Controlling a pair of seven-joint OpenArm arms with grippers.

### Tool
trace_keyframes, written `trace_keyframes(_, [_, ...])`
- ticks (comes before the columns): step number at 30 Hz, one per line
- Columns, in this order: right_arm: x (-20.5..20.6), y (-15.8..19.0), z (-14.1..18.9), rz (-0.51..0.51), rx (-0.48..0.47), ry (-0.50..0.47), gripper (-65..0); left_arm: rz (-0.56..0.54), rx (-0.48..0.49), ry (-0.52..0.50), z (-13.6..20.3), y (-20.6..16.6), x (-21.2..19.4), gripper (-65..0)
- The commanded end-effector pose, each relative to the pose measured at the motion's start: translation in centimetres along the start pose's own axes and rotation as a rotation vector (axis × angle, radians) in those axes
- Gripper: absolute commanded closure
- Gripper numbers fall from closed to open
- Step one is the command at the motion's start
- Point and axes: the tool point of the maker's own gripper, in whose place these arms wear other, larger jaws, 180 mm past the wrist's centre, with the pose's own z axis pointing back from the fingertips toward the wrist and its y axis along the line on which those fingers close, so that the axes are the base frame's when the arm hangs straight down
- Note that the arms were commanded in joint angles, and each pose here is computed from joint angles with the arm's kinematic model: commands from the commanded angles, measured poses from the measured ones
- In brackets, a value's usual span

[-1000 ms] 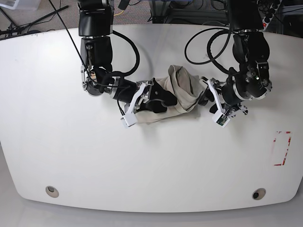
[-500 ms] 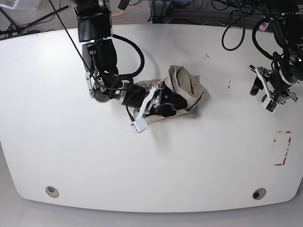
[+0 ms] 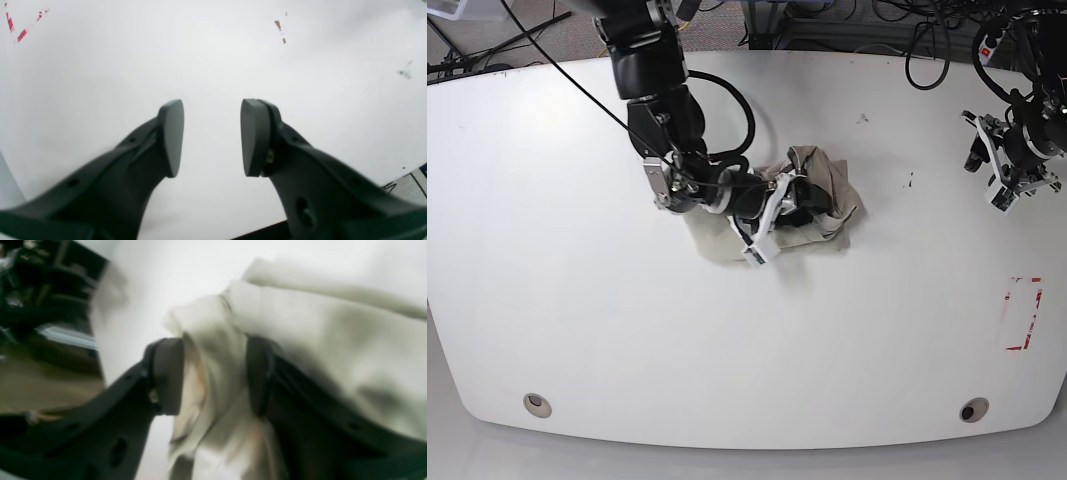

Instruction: Fold the T-shirt properly

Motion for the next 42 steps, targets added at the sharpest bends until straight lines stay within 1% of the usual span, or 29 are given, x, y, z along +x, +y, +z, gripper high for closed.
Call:
trace_keyframes(1, [2.6, 0.2, -1.0, 0.044, 0.001, -0.032, -26.6, -0.023, 0.018, -0.030, 0.6, 0.6, 1.0, -25.3])
trace_keyframes(4, [3.4, 0.2, -1.3, 0.071, -0.011, -0.028, -26.5, -0.025, 0.013, -0.030, 0.5, 0.4, 1.0, -25.3])
trace_keyframes(7, [5.7, 1.3, -0.7, 0.094, 0.020, -0.079, -26.3, -0.026, 0.010, -0.034, 0.5, 0.3, 1.2, -25.3])
trace_keyframes(10, [7.6, 0.9, 1.7, 0.113, 0.022, -0.130, -26.3, -0.051, -0.020, -0.043, -0.1, -0.7, 1.9, -25.3])
trace_keyframes(12, [8.8, 0.6, 3.5, 0.110, 0.024, -0.172, -26.3, -0.099, -0.052, -0.069, -0.5, -2.1, 3.5, -25.3])
trace_keyframes(15, [9.9, -1.6, 6.5, 0.115, -0.030, -0.212, -26.3, -0.139, -0.111, -0.115, -1.3, -4.5, 5.6, -25.3])
trace_keyframes(17, [10.1, -2.6, 7.5, 0.117, -0.058, -0.218, -26.3, -0.142, -0.128, -0.147, -1.6, -5.3, 6.9, -25.3])
trace_keyframes(20, [10.0, -4.5, 9.2, 0.120, -0.111, -0.214, -26.2, -0.139, -0.161, -0.206, -2.1, -6.9, 9.1, -25.3])
trace_keyframes(21, [9.8, -5.3, 9.8, 0.115, -0.131, -0.205, -26.2, -0.132, -0.191, -0.238, -2.4, -8.2, 10.3, -25.3])
trace_keyframes(23, [9.2, -6.5, 10.3, 0.101, -0.155, -0.186, -26.2, -0.139, -0.220, -0.268, -2.8, -9.9, 11.7, -25.3])
trace_keyframes(26, [8.9, -7.9, 10.5, 0.080, -0.175, -0.166, -26.2, -0.193, -0.265, -0.278, -3.6, -12.8, 13.1, -25.3])
trace_keyframes(28, [8.2, -8.7, 10.3, 0.048, -0.182, -0.150, -26.2, -0.234, -0.286, -0.278, -4.0, -14.7, 14.0, -25.3])
trace_keyframes(29, [8.6, -9.0, 10.2, 0.043, -0.184, -0.159, -26.2, -0.250, -0.296, -0.280, -4.2, -15.7, 14.4, -25.3])
trace_keyframes(32, [8.6, -9.9, 10.1, 0.052, -0.219, -0.152, -26.2, -0.281, -0.297, -0.273, -4.6, -17.4, 14.9, -25.3])
trace_keyframes(33, [8.5, -10.4, 10.0, 0.069, -0.244, -0.137, -26.2, -0.290, -0.292, -0.268, -4.8, -17.9, 15.1, -25.3])
trace_keyframes(35, [9.0, -10.6, 9.5, 0.101, -0.267, -0.124, -26.2, -0.303, -0.281, -0.261, -5.0, -18.3, 15.3, -25.3])
trace_keyframes(38, [8.6, -11.3, 8.4, 0.124, -0.305, -0.080, -26.2, -0.332, -0.267, -0.241, -5.3, -18.6, 15.1, -25.3])
trace_keyframes(42, [7.9, -13.1, 8.0, 0.160, -0.378, -0.033, -26.2, -0.322, -0.284, -0.180, -6.7, -18.8, 13.7, -25.3])
